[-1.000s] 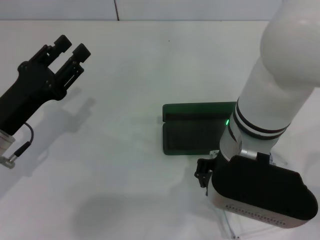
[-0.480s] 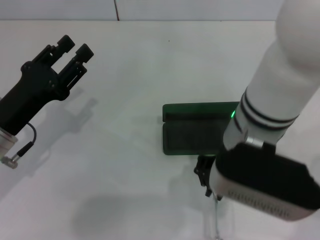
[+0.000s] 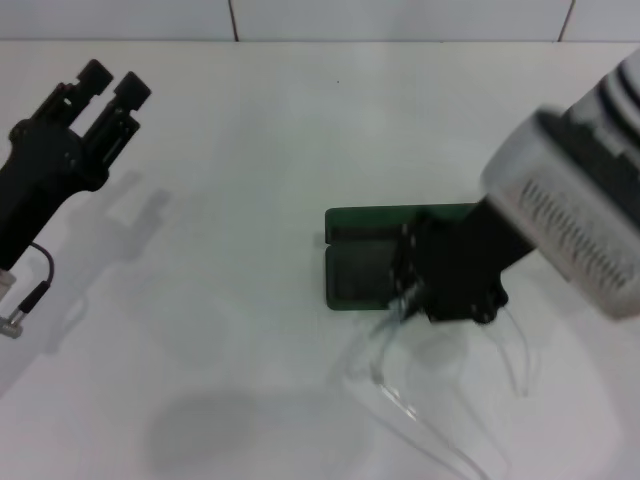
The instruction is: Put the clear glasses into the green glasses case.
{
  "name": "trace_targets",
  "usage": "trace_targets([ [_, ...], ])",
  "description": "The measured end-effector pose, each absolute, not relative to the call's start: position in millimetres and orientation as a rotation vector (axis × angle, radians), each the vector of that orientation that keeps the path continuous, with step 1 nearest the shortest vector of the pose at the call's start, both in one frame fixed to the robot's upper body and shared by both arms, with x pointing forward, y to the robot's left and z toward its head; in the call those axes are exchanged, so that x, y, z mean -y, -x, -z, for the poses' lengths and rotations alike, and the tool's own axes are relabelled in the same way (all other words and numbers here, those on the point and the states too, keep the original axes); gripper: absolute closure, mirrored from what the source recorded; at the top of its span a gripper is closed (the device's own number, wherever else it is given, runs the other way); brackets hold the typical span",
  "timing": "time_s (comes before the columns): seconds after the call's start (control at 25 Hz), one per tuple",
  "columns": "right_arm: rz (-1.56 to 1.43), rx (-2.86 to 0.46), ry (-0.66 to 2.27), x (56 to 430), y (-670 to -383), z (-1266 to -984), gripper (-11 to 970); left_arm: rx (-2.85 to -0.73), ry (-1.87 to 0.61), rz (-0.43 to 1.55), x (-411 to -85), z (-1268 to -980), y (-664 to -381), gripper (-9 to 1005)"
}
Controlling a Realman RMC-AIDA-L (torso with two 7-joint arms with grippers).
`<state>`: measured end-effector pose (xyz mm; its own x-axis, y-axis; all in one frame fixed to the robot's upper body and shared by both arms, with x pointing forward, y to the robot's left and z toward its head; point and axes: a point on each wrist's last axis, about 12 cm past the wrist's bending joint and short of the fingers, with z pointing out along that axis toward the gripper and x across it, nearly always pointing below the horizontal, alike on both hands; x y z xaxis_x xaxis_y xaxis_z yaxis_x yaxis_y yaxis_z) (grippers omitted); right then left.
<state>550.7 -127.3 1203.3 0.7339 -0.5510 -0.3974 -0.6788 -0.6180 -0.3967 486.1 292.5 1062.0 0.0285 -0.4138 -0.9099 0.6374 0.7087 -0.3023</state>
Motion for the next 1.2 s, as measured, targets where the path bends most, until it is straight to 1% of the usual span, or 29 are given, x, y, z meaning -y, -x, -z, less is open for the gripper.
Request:
trace_targets([
  [0.16,-0.443,-1.037,2.116,154,-552,-1206,836,-1.269,-0.2,0.805,-294,-1062,-481,414],
  [0.24,-0.529,-1.086,1.967,168,-551,-1203,836,-1.248,-0.214,0.807,-293,-1064,-479,414],
  [0.44,-0.721,-1.204,1.559,195,-558,-1188,835,-1.227,-0.259,0.823,-287,-1066,-481,415],
  [0.64,-0.844,-1.296,1.258,215,-567,-1169,835,-1.221,-0.311,0.844,-279,-1067,-483,415],
  [0.8,-0.926,-1.356,1.146,218,-571,-1156,835,-1.149,-0.425,0.891,-266,-1075,-485,415],
  [0.88,-0.97,-1.39,1.122,214,-573,-1150,835,-1.109,-0.5,0.915,-254,-1081,-492,415],
  [1.2,-1.147,-1.564,0.995,199,-586,-1141,836,-1.031,-0.626,0.968,-222,-1098,-516,416],
])
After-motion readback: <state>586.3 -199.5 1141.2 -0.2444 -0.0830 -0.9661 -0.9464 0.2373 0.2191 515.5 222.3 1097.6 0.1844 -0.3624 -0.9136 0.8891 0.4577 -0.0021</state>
